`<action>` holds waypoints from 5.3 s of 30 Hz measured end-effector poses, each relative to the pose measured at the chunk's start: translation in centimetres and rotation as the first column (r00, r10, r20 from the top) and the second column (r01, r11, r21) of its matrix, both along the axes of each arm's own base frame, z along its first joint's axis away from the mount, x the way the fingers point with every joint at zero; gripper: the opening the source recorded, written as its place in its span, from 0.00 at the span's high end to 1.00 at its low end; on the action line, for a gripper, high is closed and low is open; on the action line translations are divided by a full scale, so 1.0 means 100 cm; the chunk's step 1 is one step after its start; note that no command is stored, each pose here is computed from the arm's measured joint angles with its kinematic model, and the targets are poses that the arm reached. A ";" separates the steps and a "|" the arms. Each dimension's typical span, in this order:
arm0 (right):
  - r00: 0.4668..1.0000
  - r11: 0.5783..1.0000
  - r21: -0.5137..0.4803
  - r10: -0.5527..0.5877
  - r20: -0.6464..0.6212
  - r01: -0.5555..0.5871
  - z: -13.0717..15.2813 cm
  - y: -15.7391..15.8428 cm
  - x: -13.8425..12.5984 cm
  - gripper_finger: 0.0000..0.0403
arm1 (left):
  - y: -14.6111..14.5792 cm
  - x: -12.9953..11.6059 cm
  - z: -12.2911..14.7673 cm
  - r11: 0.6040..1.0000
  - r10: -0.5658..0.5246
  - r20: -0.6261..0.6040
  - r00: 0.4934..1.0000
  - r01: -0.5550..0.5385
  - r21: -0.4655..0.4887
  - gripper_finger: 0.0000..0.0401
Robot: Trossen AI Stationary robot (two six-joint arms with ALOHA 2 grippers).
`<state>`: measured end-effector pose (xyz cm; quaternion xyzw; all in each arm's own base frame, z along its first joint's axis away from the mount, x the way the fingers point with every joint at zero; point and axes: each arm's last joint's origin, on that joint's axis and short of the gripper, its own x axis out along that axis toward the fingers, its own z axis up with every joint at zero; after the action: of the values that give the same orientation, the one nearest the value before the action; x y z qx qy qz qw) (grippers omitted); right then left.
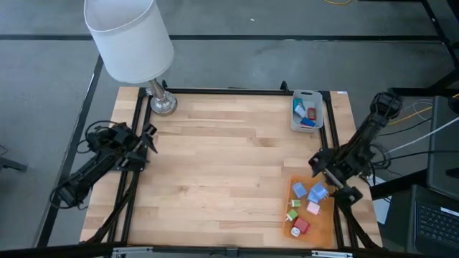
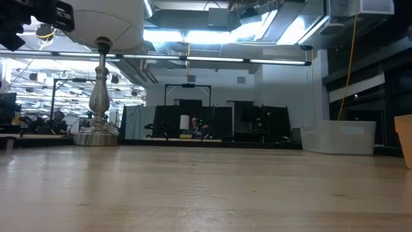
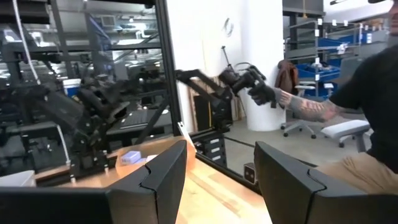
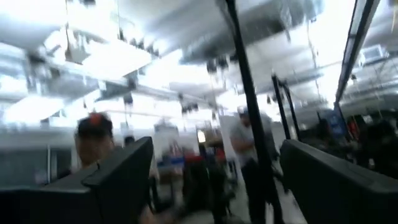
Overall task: Pick & Place Office items
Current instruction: Return to Home Position
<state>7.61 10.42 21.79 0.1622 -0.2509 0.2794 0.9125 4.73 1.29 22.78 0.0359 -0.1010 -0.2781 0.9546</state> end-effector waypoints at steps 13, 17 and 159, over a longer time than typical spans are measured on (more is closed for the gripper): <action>0.989 0.978 0.186 0.069 0.131 -0.093 0.024 -0.047 -0.038 0.14 | -0.004 0.001 0.000 0.997 -0.078 -0.011 0.997 0.078 0.007 0.55; 0.999 0.998 0.037 0.049 0.008 -0.049 0.010 -0.043 -0.037 0.14 | -0.004 0.001 -0.001 0.995 -0.097 -0.016 0.995 0.098 0.009 0.55; 0.895 0.870 -0.484 -0.140 -0.424 -0.094 -0.058 -0.013 -0.024 0.14 | -0.012 0.049 -0.056 0.611 0.763 0.048 0.644 -0.744 0.269 0.55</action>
<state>5.25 9.08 15.96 -0.0192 0.0424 0.2782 0.9594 9.64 0.04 17.20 0.1918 -0.0043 0.1369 0.9718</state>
